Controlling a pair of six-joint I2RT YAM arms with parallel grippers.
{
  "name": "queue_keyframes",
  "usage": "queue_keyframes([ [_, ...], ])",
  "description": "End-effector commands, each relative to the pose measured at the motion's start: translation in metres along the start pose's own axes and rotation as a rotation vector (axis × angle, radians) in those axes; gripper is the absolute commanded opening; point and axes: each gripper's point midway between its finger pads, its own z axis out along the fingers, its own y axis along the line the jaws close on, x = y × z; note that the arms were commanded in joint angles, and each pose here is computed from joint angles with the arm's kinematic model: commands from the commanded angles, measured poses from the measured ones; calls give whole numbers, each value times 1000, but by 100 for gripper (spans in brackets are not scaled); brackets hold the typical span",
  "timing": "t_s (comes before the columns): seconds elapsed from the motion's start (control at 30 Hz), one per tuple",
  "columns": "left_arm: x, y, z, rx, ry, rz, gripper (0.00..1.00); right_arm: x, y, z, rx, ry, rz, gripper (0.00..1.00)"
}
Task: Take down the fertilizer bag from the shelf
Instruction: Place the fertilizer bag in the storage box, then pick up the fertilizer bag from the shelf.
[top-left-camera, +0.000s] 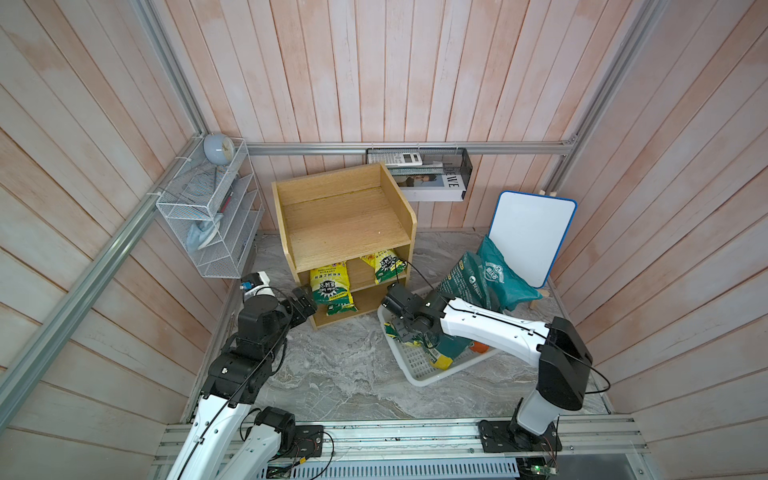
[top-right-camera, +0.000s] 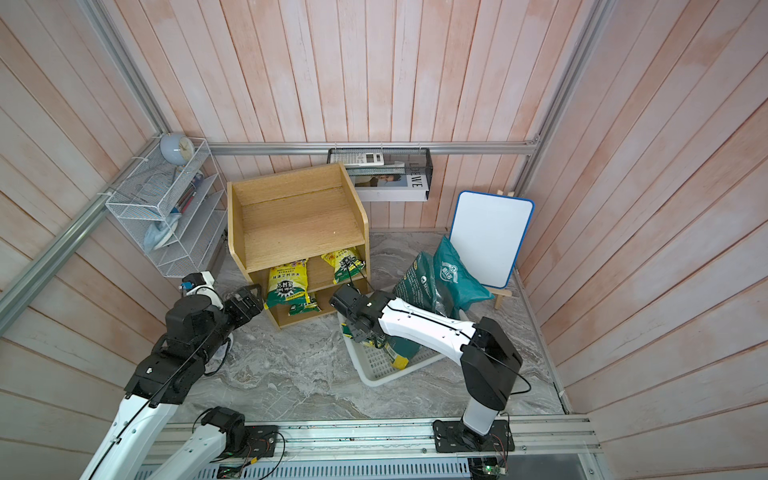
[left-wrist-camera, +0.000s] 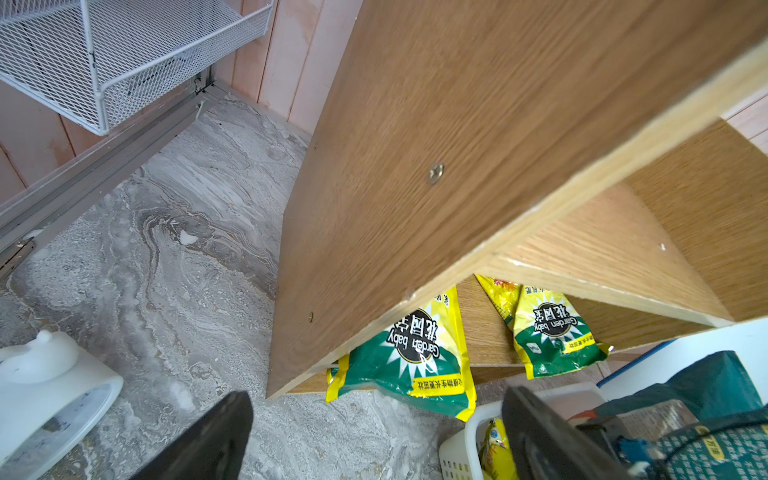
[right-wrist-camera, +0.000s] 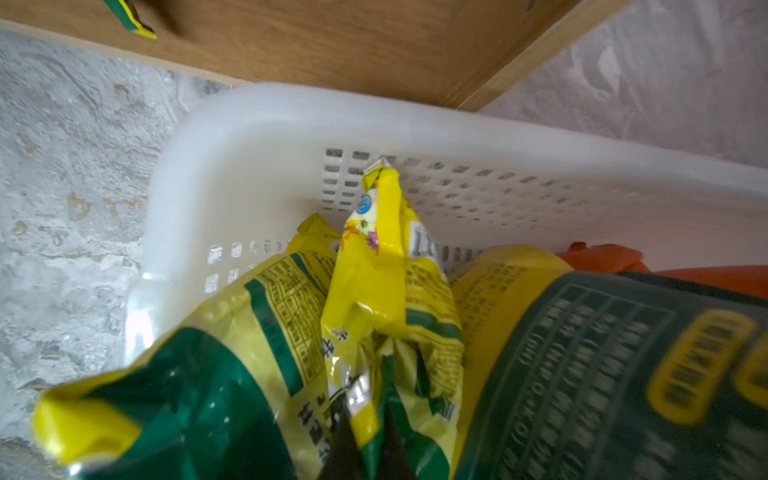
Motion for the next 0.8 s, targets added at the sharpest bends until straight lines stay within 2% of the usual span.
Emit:
queue_keyframes([
  [0.0,0,4,-2,-17,-3,10,100,3,14,-9,-94,68,-83,25],
  [0.17,-1,6,-3,-28,-7,23,100,-24,12,-54,-151,-91,-181,59],
  [0.23,-1,7,-3,-30,-9,22,100,-31,15,-72,-179,-162,-259,68],
  [0.5,-2,6,-1,-28,-12,25,100,-44,11,-100,-28,-379,-621,70],
  [0.67,-5,3,2,-28,-12,34,100,-56,16,-89,100,-464,-897,73],
  [0.77,-9,-1,4,-24,-9,35,100,-67,18,-78,157,-494,-994,71],
])
